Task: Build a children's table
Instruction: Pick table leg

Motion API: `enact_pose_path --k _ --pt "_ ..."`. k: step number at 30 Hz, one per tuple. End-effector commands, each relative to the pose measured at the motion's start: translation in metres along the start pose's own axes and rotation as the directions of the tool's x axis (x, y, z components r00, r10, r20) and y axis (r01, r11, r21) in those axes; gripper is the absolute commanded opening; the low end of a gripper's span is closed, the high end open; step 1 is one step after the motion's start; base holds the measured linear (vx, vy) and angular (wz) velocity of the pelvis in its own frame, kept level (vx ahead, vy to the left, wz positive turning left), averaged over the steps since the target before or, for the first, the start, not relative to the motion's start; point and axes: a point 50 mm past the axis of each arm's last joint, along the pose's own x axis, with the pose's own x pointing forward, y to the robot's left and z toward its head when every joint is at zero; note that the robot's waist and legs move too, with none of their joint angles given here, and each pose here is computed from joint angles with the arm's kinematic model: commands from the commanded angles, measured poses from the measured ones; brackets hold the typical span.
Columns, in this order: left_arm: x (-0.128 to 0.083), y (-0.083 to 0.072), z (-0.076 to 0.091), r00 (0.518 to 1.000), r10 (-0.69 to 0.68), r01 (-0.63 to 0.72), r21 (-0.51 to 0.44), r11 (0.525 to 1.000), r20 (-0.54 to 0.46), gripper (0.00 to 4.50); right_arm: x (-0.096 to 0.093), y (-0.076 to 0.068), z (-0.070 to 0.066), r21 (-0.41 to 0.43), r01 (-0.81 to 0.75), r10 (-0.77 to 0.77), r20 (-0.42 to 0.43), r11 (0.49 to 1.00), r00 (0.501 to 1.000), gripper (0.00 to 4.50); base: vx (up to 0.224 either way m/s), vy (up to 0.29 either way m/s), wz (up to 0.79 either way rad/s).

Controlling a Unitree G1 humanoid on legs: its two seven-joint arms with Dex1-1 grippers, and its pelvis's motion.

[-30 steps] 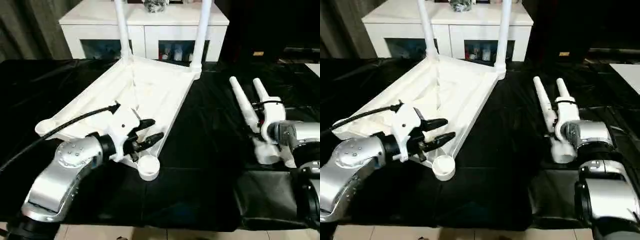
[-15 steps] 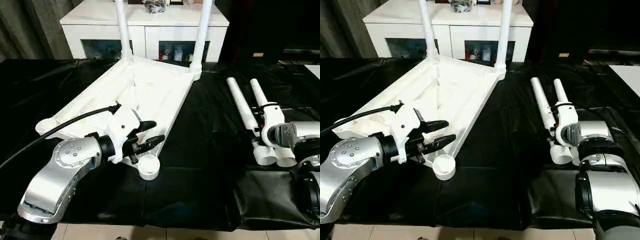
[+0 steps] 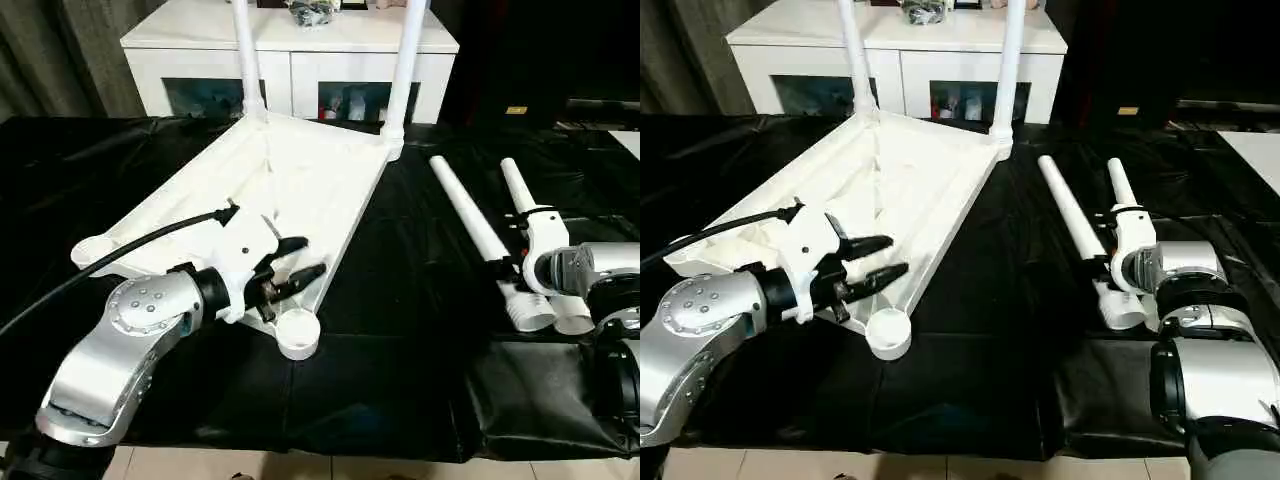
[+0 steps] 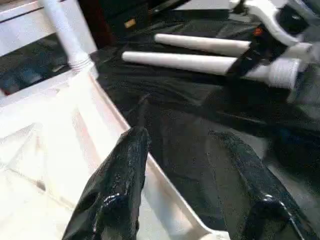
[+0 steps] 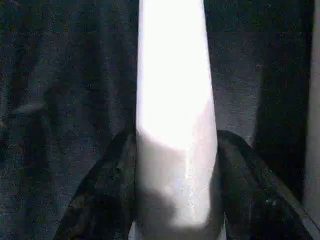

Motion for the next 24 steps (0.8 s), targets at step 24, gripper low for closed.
enact_pose_path --k 24 --pt "0.005 0.030 -0.025 0.830 0.555 -0.532 -0.217 0.819 0.062 2.22 -0.061 0.130 -0.041 -0.315 -0.144 0.326 0.661 0.938 0.676 1.85 0.000 0.000 0.00"
